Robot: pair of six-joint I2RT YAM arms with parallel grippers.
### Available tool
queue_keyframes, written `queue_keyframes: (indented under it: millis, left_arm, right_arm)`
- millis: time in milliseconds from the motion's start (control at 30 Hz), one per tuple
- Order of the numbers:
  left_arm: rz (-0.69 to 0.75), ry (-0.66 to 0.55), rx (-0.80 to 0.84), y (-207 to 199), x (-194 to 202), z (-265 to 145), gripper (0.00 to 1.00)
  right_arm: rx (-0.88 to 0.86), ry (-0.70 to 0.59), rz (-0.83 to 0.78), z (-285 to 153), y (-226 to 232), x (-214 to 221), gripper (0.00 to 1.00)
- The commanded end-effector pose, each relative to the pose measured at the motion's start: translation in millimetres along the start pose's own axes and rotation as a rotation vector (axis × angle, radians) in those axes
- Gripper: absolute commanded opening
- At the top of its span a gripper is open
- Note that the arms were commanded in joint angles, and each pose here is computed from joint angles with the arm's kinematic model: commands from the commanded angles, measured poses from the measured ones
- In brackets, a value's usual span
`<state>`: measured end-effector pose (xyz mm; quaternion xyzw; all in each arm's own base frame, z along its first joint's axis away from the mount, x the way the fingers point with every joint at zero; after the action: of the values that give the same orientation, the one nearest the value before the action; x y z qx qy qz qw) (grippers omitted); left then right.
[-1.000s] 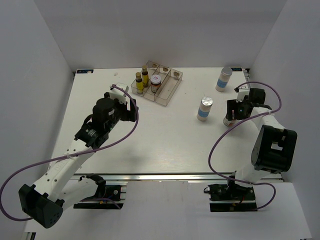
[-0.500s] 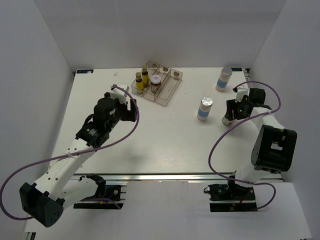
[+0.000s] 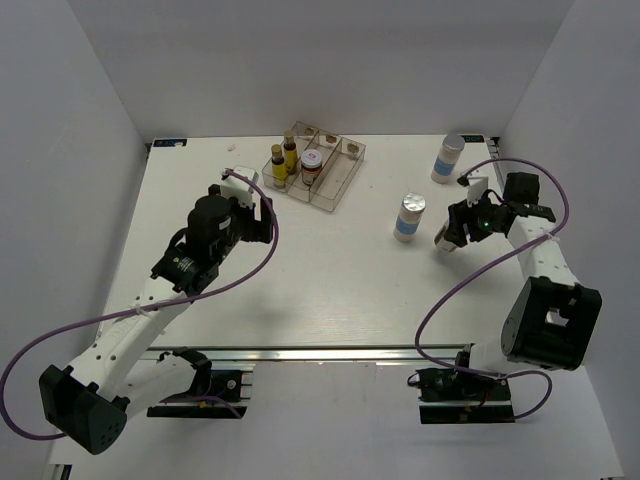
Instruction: Organize the condiment bottles
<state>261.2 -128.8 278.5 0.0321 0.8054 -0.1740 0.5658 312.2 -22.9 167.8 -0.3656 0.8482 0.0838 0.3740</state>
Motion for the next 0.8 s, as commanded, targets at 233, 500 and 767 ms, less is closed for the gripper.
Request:
queue_keyframes:
  millis: [233, 500, 767]
  left_arm:
    - [0.006, 0.004, -0.004, 0.6, 1.8, 1.4, 0.9]
    - [0.01, -0.001, -0.03, 3.8, 1.4, 0.9, 0.9]
    - [0.018, -0.009, -0.066, 8.7, 1.8, 1.3, 0.9]
  right_arm:
    - [-0.276, -0.121, -0.303, -31.2, 66.4, -31.3, 0.0]
    - [-0.449, -0.12, -0.503, -10.1, 155.7, -56.9, 0.0]
    - [-0.456, -0.175, -0.528, 25.3, 184.4, -136.9, 0.0]
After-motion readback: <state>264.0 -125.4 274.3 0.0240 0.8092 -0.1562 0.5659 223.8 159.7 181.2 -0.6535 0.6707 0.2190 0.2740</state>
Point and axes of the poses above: each gripper's point midway between its finger pads, its own z axis out along the fingers, its own y axis along the line the jaws close on, x = y × z, the point moved 6 cm from there along -z, back along the fingers, and after that the axes turned 14 degrees about -z, right-handed, at the moved point
